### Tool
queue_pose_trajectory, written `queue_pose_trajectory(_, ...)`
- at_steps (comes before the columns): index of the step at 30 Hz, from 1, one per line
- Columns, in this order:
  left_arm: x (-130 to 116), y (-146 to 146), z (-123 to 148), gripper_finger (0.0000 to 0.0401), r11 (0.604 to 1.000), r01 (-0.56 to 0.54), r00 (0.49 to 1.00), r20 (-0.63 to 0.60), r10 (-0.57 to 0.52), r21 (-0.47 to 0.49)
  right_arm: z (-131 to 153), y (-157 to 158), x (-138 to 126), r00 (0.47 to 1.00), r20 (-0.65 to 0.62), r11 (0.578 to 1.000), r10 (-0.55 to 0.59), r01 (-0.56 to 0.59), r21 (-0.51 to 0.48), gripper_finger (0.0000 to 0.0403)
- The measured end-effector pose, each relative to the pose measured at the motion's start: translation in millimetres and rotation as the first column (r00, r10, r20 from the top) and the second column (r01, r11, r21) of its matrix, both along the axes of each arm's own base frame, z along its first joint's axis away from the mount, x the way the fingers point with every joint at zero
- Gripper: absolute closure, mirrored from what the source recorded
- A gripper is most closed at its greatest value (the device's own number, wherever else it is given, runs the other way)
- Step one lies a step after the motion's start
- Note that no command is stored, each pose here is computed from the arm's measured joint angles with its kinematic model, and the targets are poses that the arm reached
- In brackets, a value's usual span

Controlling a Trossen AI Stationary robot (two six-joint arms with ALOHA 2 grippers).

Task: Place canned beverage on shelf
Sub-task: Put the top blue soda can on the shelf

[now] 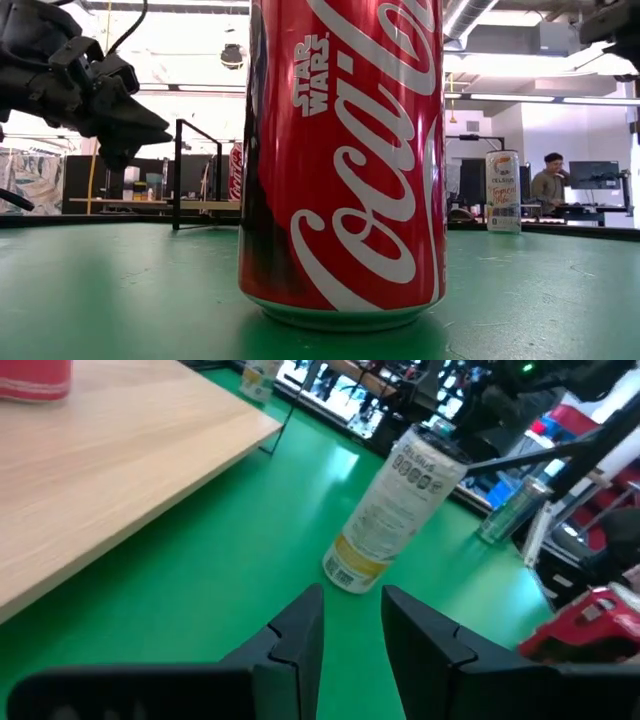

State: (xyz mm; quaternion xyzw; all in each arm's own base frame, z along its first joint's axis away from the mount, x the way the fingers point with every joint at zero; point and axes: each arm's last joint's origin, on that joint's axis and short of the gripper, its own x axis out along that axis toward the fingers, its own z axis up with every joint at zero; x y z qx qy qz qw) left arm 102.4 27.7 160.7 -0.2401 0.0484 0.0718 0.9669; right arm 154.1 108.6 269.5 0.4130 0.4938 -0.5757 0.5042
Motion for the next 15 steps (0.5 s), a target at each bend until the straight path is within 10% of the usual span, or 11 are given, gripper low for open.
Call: queue_pose_trajectory(15, 0, 0, -1, 0.0313, 1.000, -0.006, 1.000, -0.005, 0.006, -0.001, -17, -6, 0, 0.999, -0.027, 0.999, -0.032, 0.031, -0.022, 0.0036)
